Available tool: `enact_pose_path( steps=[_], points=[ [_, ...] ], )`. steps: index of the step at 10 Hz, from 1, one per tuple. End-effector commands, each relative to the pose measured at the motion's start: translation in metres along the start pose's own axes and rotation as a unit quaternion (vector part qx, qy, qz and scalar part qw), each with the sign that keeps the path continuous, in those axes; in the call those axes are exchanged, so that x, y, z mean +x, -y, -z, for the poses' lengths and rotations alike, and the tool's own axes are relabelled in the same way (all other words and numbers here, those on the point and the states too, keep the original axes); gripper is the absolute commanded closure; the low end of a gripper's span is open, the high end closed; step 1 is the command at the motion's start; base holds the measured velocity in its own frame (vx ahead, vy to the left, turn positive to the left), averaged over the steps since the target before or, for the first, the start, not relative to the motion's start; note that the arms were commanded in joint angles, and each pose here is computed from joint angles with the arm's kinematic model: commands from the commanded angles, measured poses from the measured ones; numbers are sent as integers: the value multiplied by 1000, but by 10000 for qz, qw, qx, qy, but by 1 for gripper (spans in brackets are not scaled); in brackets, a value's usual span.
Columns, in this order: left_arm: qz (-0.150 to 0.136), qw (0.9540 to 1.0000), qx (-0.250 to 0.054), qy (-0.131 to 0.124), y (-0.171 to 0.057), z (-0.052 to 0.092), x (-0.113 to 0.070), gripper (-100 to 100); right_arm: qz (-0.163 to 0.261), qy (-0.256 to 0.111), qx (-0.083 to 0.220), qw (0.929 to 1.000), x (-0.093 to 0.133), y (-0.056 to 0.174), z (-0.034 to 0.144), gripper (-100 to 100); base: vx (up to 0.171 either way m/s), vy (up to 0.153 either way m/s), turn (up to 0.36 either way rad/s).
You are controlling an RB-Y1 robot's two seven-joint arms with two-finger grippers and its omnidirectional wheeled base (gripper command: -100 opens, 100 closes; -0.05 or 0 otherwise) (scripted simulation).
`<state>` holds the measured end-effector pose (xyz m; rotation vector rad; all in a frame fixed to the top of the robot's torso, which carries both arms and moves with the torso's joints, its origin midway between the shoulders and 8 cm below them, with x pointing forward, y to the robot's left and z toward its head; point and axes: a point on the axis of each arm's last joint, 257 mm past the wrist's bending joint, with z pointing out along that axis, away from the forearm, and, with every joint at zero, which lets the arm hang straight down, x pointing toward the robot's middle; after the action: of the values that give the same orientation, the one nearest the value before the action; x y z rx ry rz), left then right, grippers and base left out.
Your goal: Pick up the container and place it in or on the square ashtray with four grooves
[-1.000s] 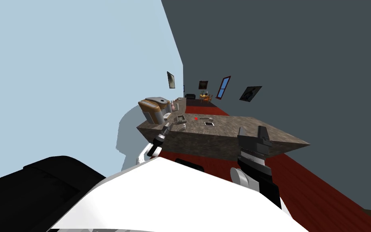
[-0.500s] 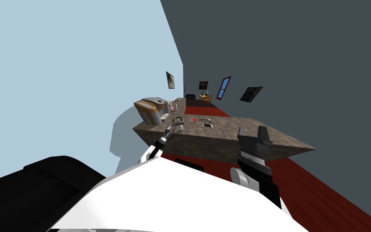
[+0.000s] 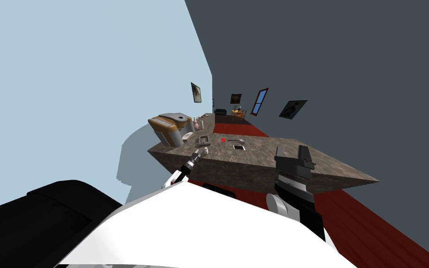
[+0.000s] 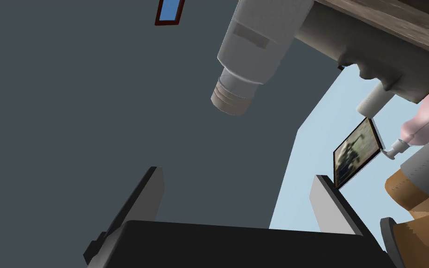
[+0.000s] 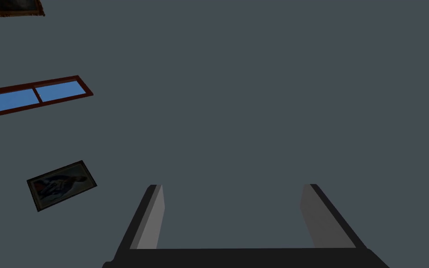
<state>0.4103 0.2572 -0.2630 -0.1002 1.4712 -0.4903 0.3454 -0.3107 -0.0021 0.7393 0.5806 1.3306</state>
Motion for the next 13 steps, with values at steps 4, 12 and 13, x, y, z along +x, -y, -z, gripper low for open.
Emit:
enact_pose_path(
  steps=[4,12,13],
  points=[
    [-147,9982,-151,-560,-11,13,45,-100,0,0,0,10000,0,0,0,0,129,-80,33],
    [-134,9985,-131,-512,-8,11,42,100,0,-1,-1,10000,0,0,0,0,2,-1,4],
    [-132,9985,-130,-511,-8,11,42,0,0,-1,-1,10000,0,0,0,0,0,0,0]
  ],
)
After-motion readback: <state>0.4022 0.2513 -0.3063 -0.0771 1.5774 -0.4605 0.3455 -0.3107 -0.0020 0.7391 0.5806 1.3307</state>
